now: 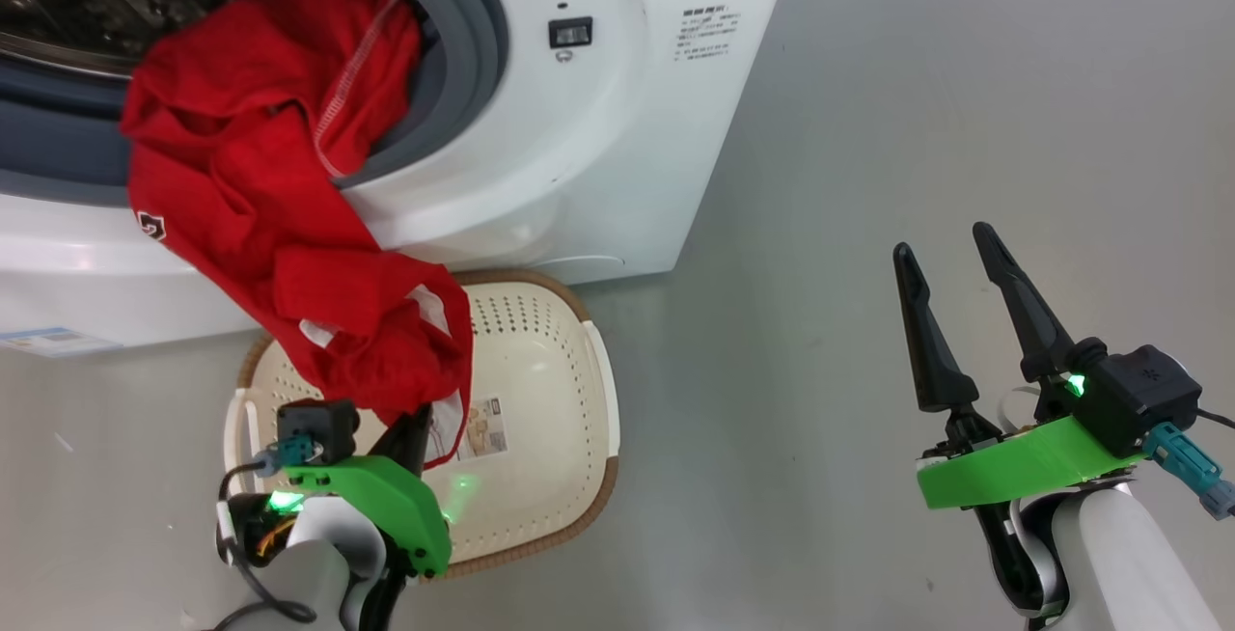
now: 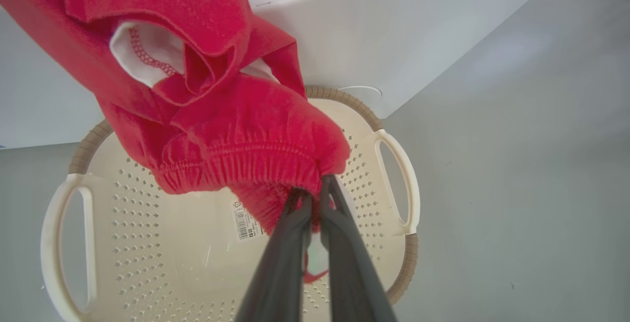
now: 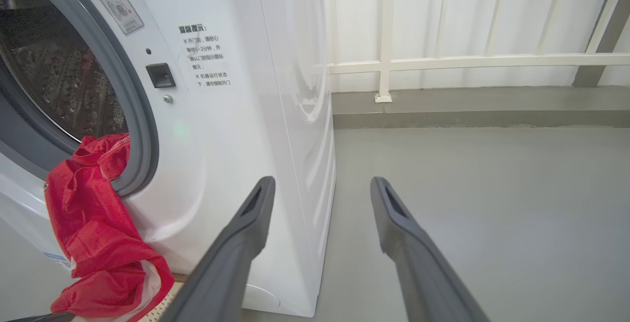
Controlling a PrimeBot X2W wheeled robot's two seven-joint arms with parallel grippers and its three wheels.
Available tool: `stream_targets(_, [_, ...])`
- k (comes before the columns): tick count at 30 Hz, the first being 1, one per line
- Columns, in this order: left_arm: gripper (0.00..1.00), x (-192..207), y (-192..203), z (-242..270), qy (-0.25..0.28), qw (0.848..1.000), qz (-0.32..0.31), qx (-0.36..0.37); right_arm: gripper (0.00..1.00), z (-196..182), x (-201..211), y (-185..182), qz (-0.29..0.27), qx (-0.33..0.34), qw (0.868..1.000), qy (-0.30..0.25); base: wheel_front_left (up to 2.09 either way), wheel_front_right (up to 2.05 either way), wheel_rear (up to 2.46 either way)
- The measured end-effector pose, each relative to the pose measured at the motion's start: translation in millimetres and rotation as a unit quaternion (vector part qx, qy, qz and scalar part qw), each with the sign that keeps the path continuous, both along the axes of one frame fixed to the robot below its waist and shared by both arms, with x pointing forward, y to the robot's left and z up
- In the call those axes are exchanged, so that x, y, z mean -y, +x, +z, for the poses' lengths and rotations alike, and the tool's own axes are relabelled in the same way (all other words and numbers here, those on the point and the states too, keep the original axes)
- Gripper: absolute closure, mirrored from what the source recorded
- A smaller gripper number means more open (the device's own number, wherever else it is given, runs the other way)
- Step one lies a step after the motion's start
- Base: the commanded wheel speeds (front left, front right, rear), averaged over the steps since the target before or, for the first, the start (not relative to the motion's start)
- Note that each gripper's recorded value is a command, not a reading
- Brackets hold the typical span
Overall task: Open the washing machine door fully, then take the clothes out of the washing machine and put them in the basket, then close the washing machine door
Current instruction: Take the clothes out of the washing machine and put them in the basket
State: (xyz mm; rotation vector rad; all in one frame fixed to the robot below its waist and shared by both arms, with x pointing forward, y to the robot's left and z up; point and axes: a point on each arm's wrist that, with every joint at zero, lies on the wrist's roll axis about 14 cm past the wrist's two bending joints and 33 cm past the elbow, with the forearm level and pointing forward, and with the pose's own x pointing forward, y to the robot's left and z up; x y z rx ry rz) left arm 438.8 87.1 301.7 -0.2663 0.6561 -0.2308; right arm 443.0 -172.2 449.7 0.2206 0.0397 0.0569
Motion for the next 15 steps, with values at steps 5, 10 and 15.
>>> stream_targets(5, [1.0, 5, -6, -23, 0.003, 0.999, -0.011, -0.043, 0.0, -11, 2, 1, -0.003, -0.014, 1.0, -0.002, 0.0, 0.0, 0.0])
stream_targets(10, [1.0, 13, -17, -44, 0.005, 0.996, -0.026, -0.084, 0.0, -17, 3, 7, -0.002, -0.018, 1.0, -0.003, 0.0, 0.0, 0.0])
stream_targets(15, [1.0, 13, -24, -63, 0.01, 0.992, -0.03, -0.123, 0.0, -28, 3, 9, -0.002, -0.031, 1.0, -0.004, 0.0, 0.0, 0.0])
